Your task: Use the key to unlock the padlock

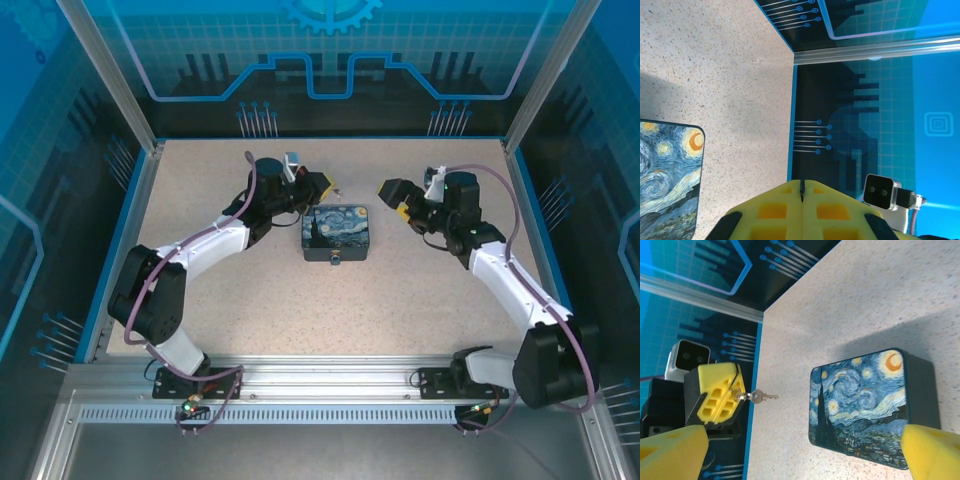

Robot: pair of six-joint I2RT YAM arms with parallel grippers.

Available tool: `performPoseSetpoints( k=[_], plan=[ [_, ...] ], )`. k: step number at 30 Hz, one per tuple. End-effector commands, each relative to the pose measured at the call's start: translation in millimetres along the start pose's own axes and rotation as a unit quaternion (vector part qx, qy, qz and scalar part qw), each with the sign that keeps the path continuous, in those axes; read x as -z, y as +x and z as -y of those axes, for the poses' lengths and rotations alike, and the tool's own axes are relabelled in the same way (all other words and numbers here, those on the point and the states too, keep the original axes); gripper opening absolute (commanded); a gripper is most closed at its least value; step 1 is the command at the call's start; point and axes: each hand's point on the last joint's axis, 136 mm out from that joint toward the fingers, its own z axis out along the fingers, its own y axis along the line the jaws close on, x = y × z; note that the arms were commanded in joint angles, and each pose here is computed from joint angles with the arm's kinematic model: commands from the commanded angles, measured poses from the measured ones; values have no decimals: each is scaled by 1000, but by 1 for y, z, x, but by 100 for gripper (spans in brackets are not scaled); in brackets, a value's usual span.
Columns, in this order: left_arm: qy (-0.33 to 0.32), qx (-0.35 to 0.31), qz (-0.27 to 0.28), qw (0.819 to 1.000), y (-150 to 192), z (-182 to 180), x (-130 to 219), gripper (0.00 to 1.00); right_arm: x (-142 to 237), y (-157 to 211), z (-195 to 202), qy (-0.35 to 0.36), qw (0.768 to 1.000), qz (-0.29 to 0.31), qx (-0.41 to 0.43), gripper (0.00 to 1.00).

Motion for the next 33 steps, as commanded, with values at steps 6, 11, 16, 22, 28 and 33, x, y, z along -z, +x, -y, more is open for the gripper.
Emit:
performPoseSetpoints(
  k=[6, 11, 16, 22, 28, 33],
  plan=[
    [41, 12, 37, 998, -1, 24, 9, 0, -24, 1, -44, -144, 988, -41, -24, 95],
    [45, 17, 41, 998, 2, 24, 8, 0, -42, -2, -67, -177, 982, -55, -27, 80],
    [47, 20, 45, 998, 3, 24, 8, 0, -64, 6, -80, -196, 977, -77, -36, 66],
    [49, 20, 54, 997, 2, 23, 8, 0, -78, 16, -86, -205, 973, -90, -45, 44],
    [52, 22, 62, 997, 0, 23, 9, 0, -81, 23, -81, -204, 973, -93, -53, 37],
    [55, 23, 64, 996, 0, 24, 8, 0, -83, 25, -78, -205, 972, -96, -58, 36]
  ],
)
